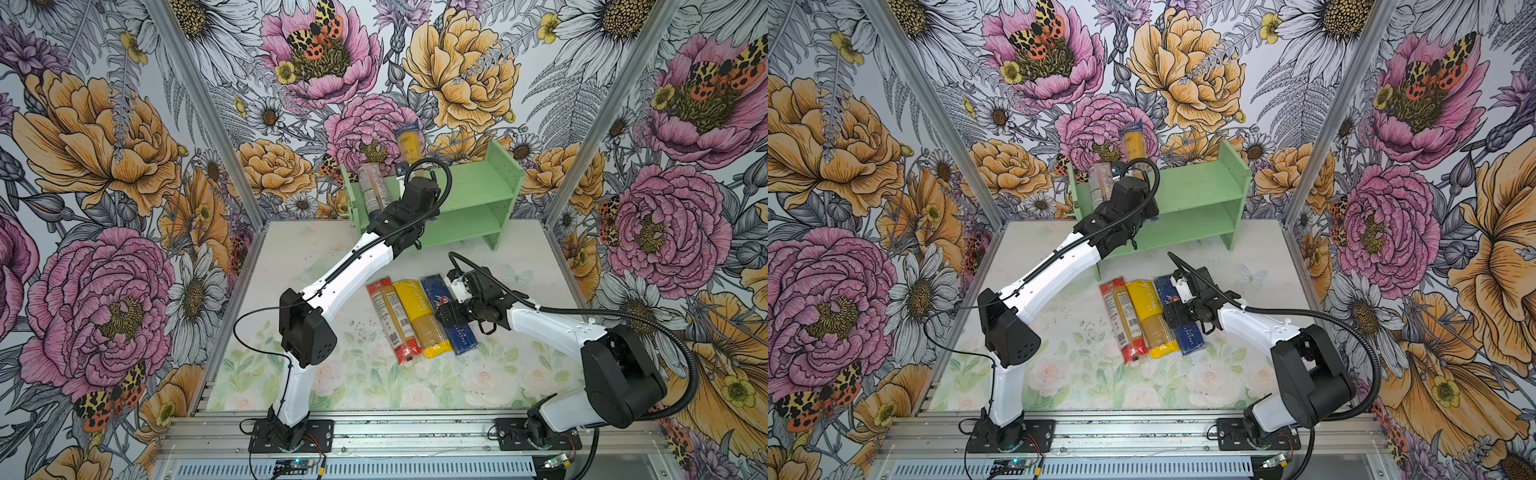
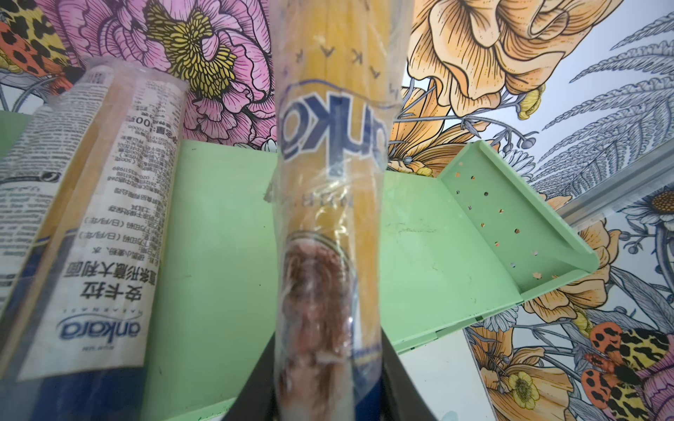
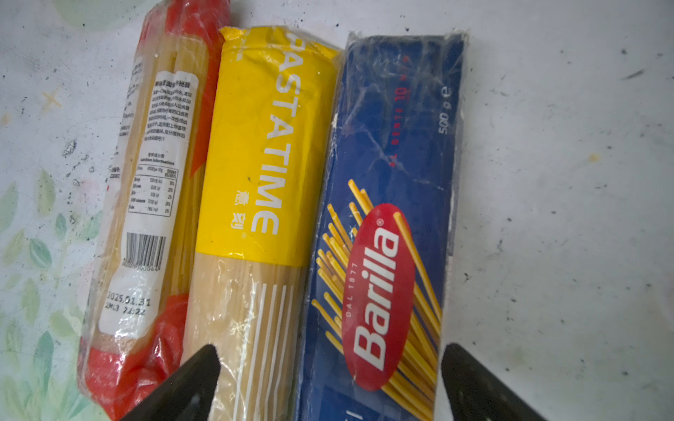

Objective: Place and organize the pasta boxes and bags onto the shelf
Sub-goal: 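Lower the Ankara bag beside the clear bag on the lower tier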

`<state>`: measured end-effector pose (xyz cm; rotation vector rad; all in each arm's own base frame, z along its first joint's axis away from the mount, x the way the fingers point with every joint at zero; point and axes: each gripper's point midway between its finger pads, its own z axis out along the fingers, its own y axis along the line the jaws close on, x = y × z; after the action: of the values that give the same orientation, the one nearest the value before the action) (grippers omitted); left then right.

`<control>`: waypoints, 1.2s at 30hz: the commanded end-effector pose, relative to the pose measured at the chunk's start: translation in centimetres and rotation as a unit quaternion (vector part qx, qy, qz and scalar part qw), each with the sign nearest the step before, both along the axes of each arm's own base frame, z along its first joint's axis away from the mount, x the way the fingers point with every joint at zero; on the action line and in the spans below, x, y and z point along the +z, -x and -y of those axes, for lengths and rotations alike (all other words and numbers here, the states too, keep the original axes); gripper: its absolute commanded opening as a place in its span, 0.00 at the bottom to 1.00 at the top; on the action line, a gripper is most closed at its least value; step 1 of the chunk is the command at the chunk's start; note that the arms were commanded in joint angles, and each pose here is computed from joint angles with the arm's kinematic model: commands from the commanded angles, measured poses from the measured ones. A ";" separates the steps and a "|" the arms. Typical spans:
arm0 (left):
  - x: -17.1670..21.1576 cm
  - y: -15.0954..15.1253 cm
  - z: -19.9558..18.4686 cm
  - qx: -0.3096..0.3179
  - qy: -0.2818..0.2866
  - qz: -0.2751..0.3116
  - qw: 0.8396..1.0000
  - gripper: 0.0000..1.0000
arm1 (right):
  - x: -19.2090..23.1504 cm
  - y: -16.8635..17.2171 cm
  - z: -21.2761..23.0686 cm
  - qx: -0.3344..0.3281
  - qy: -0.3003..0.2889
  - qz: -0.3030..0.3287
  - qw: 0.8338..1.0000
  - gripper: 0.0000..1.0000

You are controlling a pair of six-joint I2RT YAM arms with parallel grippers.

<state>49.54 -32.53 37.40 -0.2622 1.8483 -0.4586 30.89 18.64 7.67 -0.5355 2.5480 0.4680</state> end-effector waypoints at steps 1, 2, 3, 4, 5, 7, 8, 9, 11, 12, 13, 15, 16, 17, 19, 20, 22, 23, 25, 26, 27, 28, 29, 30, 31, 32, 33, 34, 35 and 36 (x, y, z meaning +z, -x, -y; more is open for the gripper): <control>6.8 -0.2 -0.9 0.028 0.054 0.089 0.994 0.00 | 0.7 -0.1 0.3 -0.003 -0.001 0.011 1.000 0.97; 6.7 -0.4 -1.0 0.031 0.053 0.089 0.994 0.00 | 0.6 -0.1 0.3 -0.003 -0.001 0.011 1.000 0.97; 6.6 -0.6 -1.0 0.032 0.054 0.089 0.994 0.00 | 0.7 -0.1 0.3 -0.003 -0.002 0.011 1.000 0.97; 6.5 -0.7 -1.1 0.033 0.053 0.088 0.994 0.00 | 0.7 -0.1 0.3 -0.003 -0.002 0.011 1.000 0.97; 6.4 -0.8 -1.1 0.036 0.054 0.088 0.994 0.00 | 0.6 -0.1 0.3 -0.003 -0.001 0.010 1.000 0.97; 6.2 -1.1 -1.4 0.040 0.054 0.086 0.994 0.00 | 0.6 -0.1 0.2 -0.002 -0.001 0.010 1.000 0.97; 6.1 -1.2 -1.4 0.043 0.055 0.086 0.994 0.00 | 0.6 -0.1 0.3 -0.002 -0.002 0.009 1.000 0.97; 6.0 -1.3 -1.6 0.045 0.055 0.086 0.994 0.00 | 0.6 -0.1 0.3 -0.002 -0.002 0.010 1.000 0.97; 5.9 -1.4 -1.7 0.047 0.054 0.085 0.994 0.00 | 0.6 -0.1 0.2 -0.002 -0.001 0.011 1.000 0.97; 5.9 -1.5 -1.7 0.048 0.054 0.085 0.994 0.00 | 0.7 -0.1 0.2 -0.002 -0.002 0.011 1.000 0.97; 5.8 -1.5 -1.7 0.049 0.054 0.084 0.994 0.00 | 0.6 -0.1 0.3 -0.003 -0.001 0.010 1.000 0.97; 5.7 -1.7 -1.9 0.051 0.053 0.084 0.994 0.00 | 0.6 -0.1 0.3 -0.003 -0.002 0.010 1.000 0.97; 5.6 -1.7 -1.8 0.050 0.053 0.083 0.994 0.00 | 0.6 -0.1 0.2 -0.002 -0.002 0.009 1.000 0.97; 5.5 -1.8 -1.9 0.051 0.053 0.082 0.994 0.00 | 0.6 -0.1 0.2 -0.002 -0.001 0.010 1.000 0.97; 5.3 -1.8 -1.9 0.052 0.052 0.081 0.994 0.00 | 0.6 -0.1 0.3 -0.003 -0.001 0.010 1.000 0.97; 5.2 -1.9 -1.9 0.052 0.052 0.080 0.994 0.00 | 0.6 -0.1 0.3 -0.003 -0.001 0.010 1.000 0.97; 5.0 -2.0 -1.9 0.053 0.051 0.079 0.994 0.00 | 0.5 -0.1 0.3 -0.003 0.000 0.009 1.000 0.97; 4.9 -2.0 -1.8 0.052 0.050 0.078 0.994 0.00 | 0.6 -0.1 0.3 -0.003 -0.001 0.009 1.000 0.97; 4.6 -2.1 -1.8 0.053 0.049 0.076 0.995 0.00 | 0.6 -0.1 0.2 -0.003 -0.001 0.009 1.000 0.97; 4.6 -2.1 -1.8 0.054 0.049 0.075 0.995 0.00 | 0.6 -0.1 0.3 -0.004 0.000 0.010 1.000 0.97; 4.4 -2.2 -1.8 0.054 0.048 0.074 0.995 0.00 | 0.6 -0.1 0.3 -0.003 0.000 0.009 1.000 0.97; 4.3 -2.2 -1.8 0.054 0.048 0.074 0.995 0.00 | 0.6 -0.1 0.3 -0.004 0.000 0.009 1.000 0.97; 4.2 -2.3 -1.8 0.054 0.048 0.073 0.995 0.00 | 0.6 -0.1 0.4 -0.005 0.000 0.009 1.000 0.97; 4.2 -2.3 -1.8 0.054 0.048 0.072 0.995 0.00 | 0.6 -0.1 0.3 -0.004 0.000 0.009 1.000 0.97; 4.2 -2.4 -1.8 0.055 0.048 0.072 0.995 0.00 | 0.6 -0.1 0.3 -0.004 0.000 0.009 1.000 0.97; 4.1 -2.4 -1.8 0.055 0.048 0.072 0.995 0.00 | 0.5 -0.1 0.4 -0.005 0.000 0.008 1.000 0.97; 4.2 -2.4 -1.8 0.054 0.048 0.073 0.995 0.01 | 0.6 -0.1 0.3 -0.004 0.000 0.009 1.000 0.97; 4.1 -2.4 -1.7 0.053 0.048 0.072 0.995 0.01 | 0.5 -0.1 0.3 -0.004 0.000 0.008 1.000 0.97; 3.9 -2.5 -1.7 0.052 0.047 0.071 0.995 0.01 | 0.5 -0.1 0.4 -0.005 0.000 0.008 1.000 0.97; 3.9 -2.5 -1.7 0.052 0.046 0.070 0.995 0.03 | 0.5 -0.1 0.3 -0.004 0.000 0.008 1.000 0.97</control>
<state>51.48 -31.98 35.53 -0.2998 1.8520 -0.3961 30.89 18.64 7.67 -0.5355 2.5480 0.4680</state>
